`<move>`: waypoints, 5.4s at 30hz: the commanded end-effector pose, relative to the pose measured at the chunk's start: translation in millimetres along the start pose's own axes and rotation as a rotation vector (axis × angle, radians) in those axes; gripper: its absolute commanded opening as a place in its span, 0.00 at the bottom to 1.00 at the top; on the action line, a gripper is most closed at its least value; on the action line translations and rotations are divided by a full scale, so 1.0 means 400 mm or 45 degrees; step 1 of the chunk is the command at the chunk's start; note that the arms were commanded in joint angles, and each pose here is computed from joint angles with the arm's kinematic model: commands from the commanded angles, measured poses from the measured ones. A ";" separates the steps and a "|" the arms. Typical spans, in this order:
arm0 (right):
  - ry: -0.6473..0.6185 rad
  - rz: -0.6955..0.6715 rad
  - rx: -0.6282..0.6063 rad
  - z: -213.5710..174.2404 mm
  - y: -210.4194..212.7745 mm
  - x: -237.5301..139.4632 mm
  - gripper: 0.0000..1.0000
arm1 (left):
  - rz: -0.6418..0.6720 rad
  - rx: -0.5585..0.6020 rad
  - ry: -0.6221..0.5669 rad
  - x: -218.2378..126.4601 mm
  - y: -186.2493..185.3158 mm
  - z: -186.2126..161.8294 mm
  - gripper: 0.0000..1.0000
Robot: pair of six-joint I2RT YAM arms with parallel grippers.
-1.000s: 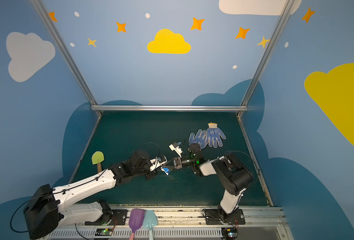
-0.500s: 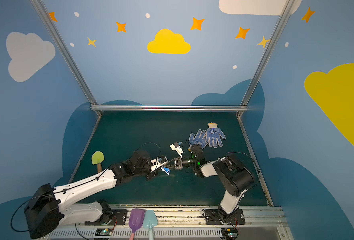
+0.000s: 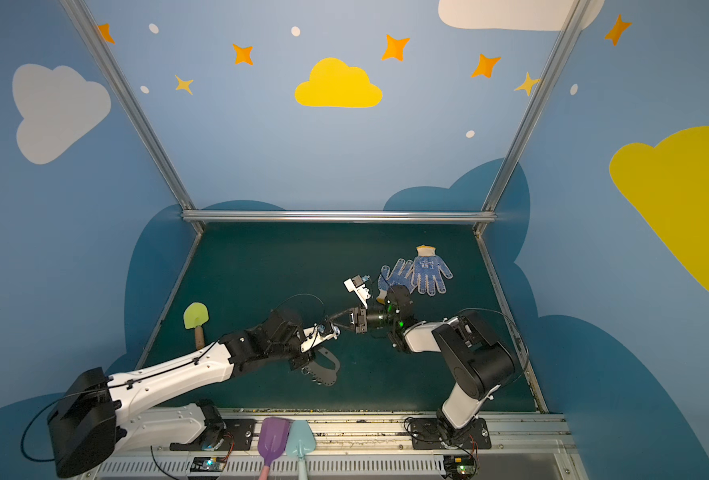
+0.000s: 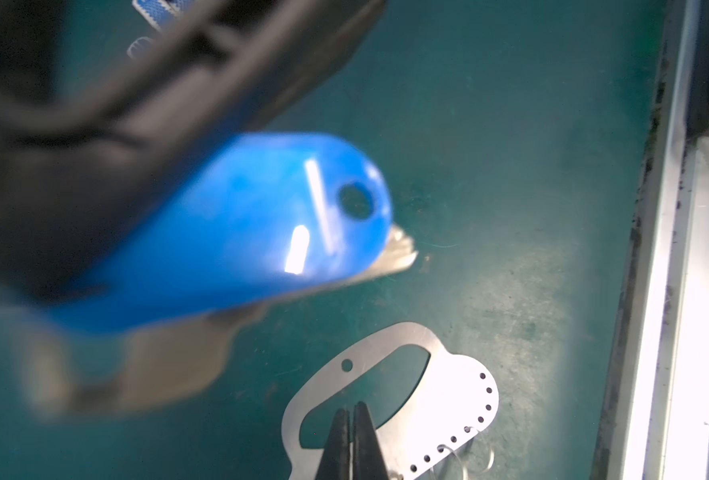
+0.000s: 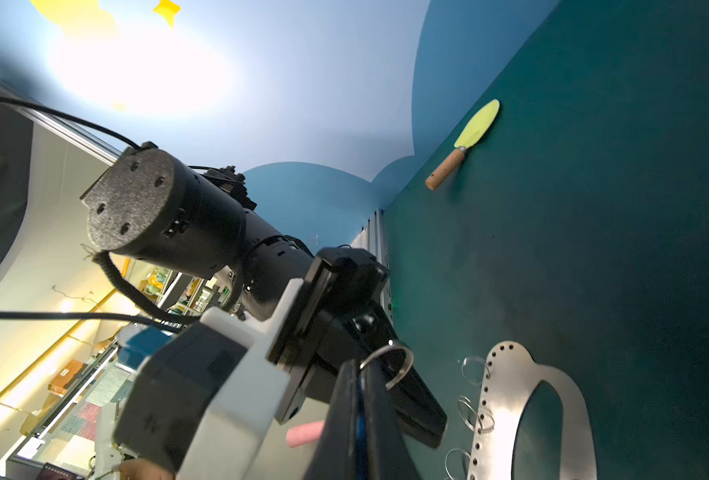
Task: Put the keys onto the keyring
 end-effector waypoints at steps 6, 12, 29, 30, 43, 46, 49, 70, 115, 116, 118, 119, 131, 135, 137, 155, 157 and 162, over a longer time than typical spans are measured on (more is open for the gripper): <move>0.060 -0.212 0.039 -0.064 -0.011 -0.046 0.00 | 0.209 -0.393 0.072 -0.026 0.067 0.005 0.23; 0.149 -0.243 -0.042 -0.113 0.014 -0.044 0.00 | 0.180 -0.787 0.072 -0.049 0.048 -0.016 0.41; 0.190 0.214 -0.495 -0.105 0.300 -0.047 0.00 | -0.383 -1.115 -0.727 -0.312 0.068 0.151 0.40; 0.202 0.228 -0.494 -0.099 0.310 -0.045 0.00 | -0.449 -1.095 -0.718 -0.314 0.068 0.173 0.39; -0.021 -0.450 -0.740 -0.053 0.257 -0.074 0.00 | -0.241 -1.351 -0.527 -0.257 0.137 0.166 0.46; -0.113 -0.690 -0.961 -0.055 0.234 -0.098 0.00 | -0.228 -1.523 -0.580 -0.257 0.163 0.146 0.47; -0.195 -0.774 -1.091 -0.051 0.225 -0.112 0.00 | -0.317 -1.641 -0.560 -0.241 0.175 0.148 0.47; 0.269 -1.009 -1.085 -0.169 0.115 -0.015 0.00 | 0.017 -2.013 0.220 -0.080 0.101 -0.126 0.55; 0.255 -1.104 -1.843 -0.152 0.244 0.030 0.00 | -1.004 -1.798 -0.050 -0.136 0.071 0.159 0.47; 0.253 -1.118 -1.836 -0.150 0.242 0.029 0.00 | -1.007 -1.799 -0.059 -0.137 0.072 0.161 0.47; 0.262 -1.115 -1.832 -0.151 0.241 0.030 0.00 | -1.011 -1.806 -0.071 -0.138 0.076 0.166 0.43; 0.265 -1.106 -1.832 -0.153 0.241 0.032 0.00 | -1.016 -1.802 -0.078 -0.138 0.077 0.169 0.41; 0.245 -1.042 -1.824 -0.162 0.250 0.033 0.00 | -1.057 -1.795 -0.109 -0.138 0.083 0.183 0.18; 0.228 -1.008 -1.815 -0.168 0.256 0.031 0.00 | -1.063 -1.797 -0.119 -0.136 0.086 0.185 0.17; 0.214 -0.987 -1.813 -0.170 0.261 0.030 0.00 | -1.075 -1.801 -0.129 -0.134 0.086 0.186 0.15; 0.062 -1.137 -1.291 -0.202 0.185 -0.052 0.00 | -0.132 -2.165 0.193 -0.119 0.069 -0.147 0.43; 0.052 -1.144 -1.259 -0.205 0.177 -0.056 0.00 | -0.116 -2.178 0.214 -0.101 0.050 -0.172 0.43; 0.073 -1.126 -1.211 -0.219 0.154 -0.050 0.00 | -0.087 -2.192 0.236 -0.059 0.029 -0.217 0.45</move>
Point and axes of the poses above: each gripper's point midway between its finger pads, its own x axis out along the fingers, its own y axis along the line the jaws close on, z = x × y, the point moved 6 cm from there along -x, back along the fingers, and after that the axes turned 7 degrees about x, right-handed, at the moved point
